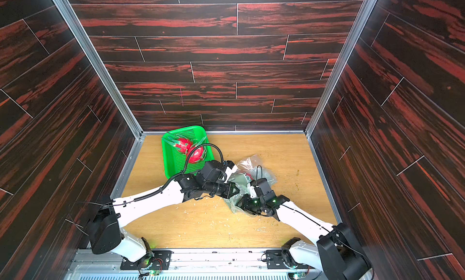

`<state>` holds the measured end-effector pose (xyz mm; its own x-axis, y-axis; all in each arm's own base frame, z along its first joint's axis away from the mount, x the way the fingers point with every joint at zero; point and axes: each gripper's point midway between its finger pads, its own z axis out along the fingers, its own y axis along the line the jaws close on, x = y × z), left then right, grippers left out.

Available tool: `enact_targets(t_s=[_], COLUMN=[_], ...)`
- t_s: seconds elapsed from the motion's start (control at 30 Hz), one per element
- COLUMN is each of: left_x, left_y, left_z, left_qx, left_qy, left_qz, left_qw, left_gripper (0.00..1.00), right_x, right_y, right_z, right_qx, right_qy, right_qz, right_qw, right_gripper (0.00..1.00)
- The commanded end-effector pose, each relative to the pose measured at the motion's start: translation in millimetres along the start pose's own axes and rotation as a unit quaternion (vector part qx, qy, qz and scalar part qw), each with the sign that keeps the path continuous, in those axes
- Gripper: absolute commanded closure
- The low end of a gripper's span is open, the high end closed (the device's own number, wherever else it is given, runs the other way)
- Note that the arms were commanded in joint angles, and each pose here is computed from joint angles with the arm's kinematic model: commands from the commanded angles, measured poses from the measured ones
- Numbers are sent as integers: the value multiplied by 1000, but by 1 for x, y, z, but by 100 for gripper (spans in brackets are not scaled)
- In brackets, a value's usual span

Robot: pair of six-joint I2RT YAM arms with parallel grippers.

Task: Open the zip-top bag and take out the dragon fruit
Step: Pick up the dragon fruit from the zipper food storage bag.

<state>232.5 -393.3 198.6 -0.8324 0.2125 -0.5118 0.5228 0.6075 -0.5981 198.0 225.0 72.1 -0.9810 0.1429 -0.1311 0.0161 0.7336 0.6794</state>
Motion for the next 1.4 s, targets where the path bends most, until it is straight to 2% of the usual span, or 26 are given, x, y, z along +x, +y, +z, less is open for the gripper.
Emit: enact_targets(t_s=[0.0, 0.23, 0.43, 0.87, 0.97, 1.1, 1.2, 1.37], left_x=[-24, -26, -24, -14, -15, -19, -23, -25], left_y=[-31, -38, -34, -21, -19, -16, -15, -13], left_z=[-25, -29, -27, -21, -20, -21, -22, -23], left_qx=[22, 23, 18, 6, 2, -9, -14, -19], left_qy=[-41, -47, -47, -46, -47, -58, -63, -66], left_qz=[21, 27, 22, 3, 3, 6, 9, 11], left_qw=[999, 998, 998, 999, 999, 998, 998, 998], left_gripper=[100, 100, 100, 100, 100, 100, 100, 100], right_x=[1, -1, -9, -20, -24, -25, -27, -33], right_y=[0, 11, 32, 30, 33, 34, 35, 44], right_z=[5, 10, 8, 25, 27, 27, 25, 19], right_qx=[3, -22, -55, -42, -45, -43, -40, -41], right_qy=[10, 21, 17, 19, 17, 18, 14, 7], right_qz=[6, 1, -8, 8, 5, 2, -3, -13], right_qw=[1000, 1000, 998, 999, 999, 999, 999, 999], right_gripper=[65, 65, 59, 57, 62, 78, 81, 93])
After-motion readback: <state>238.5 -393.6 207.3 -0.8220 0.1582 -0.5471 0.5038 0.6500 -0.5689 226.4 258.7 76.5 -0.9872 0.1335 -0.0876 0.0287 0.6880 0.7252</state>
